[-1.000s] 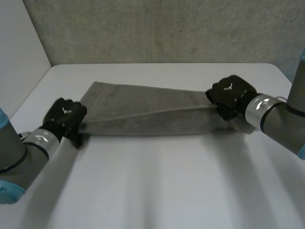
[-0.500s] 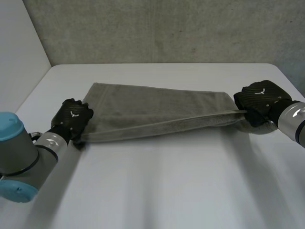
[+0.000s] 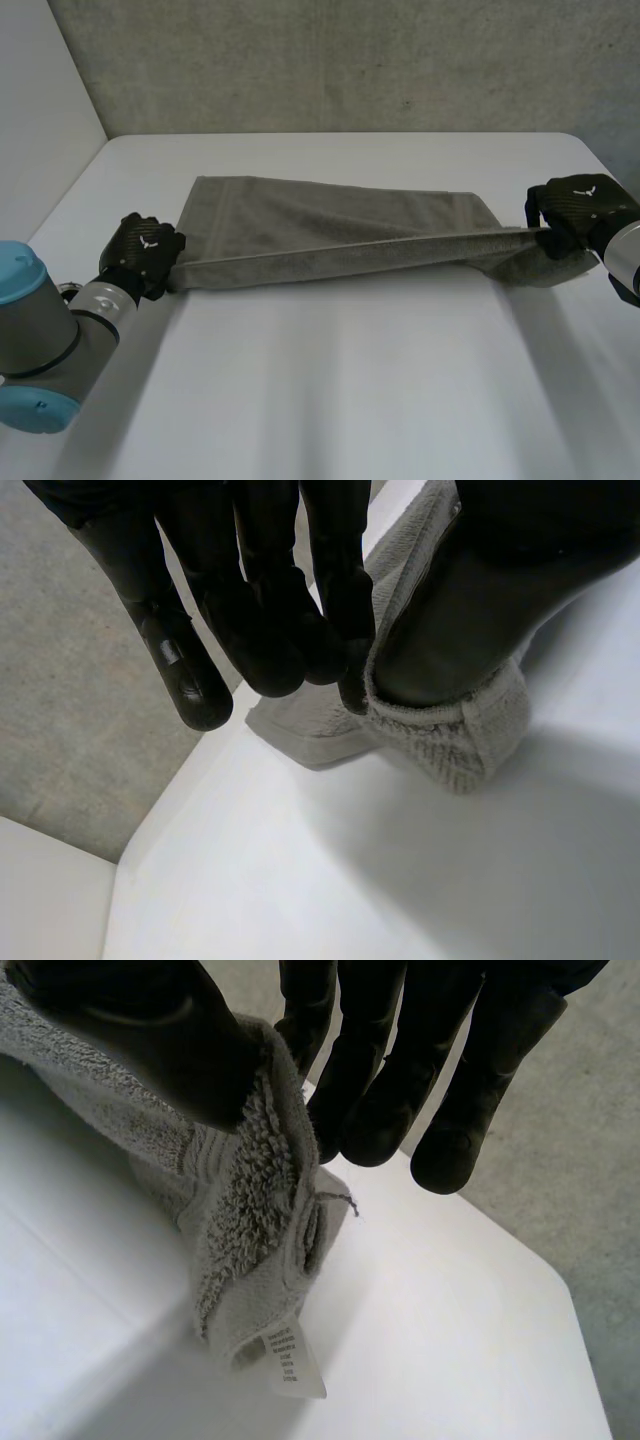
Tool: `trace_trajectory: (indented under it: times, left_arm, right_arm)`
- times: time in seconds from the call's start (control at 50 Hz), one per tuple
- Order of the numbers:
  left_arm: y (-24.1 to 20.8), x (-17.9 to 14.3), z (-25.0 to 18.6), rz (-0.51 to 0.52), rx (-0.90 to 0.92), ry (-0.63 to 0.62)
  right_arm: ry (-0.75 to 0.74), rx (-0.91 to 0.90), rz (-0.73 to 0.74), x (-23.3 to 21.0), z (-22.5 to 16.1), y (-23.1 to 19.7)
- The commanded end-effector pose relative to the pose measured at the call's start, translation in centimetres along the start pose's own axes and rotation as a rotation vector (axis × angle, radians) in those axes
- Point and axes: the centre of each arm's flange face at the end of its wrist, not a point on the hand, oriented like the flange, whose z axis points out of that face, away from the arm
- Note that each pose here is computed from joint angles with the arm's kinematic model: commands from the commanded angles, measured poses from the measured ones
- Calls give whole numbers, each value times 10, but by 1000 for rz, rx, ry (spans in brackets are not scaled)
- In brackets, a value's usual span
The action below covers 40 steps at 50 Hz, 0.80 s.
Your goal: Fold the towel.
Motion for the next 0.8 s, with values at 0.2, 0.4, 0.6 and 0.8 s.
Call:
trace_trajectory:
  times: [0.2,0.4,0.6,0.8]
  left_arm:
    - [-42,-44,-14,0,51,-78]
    - [-85,-90,-41,-57,164,-209]
    - [-117,-88,-87,-64,188,-64]
    - [-104,-87,-92,-113,90,6]
  right_arm:
    - [18,40,-11,6,-2,-14]
    - [40,89,-48,18,-27,-54]
    - [-162,-150,-282,8,-77,-69]
    - [-169,-147,-335,7,-84,-74]
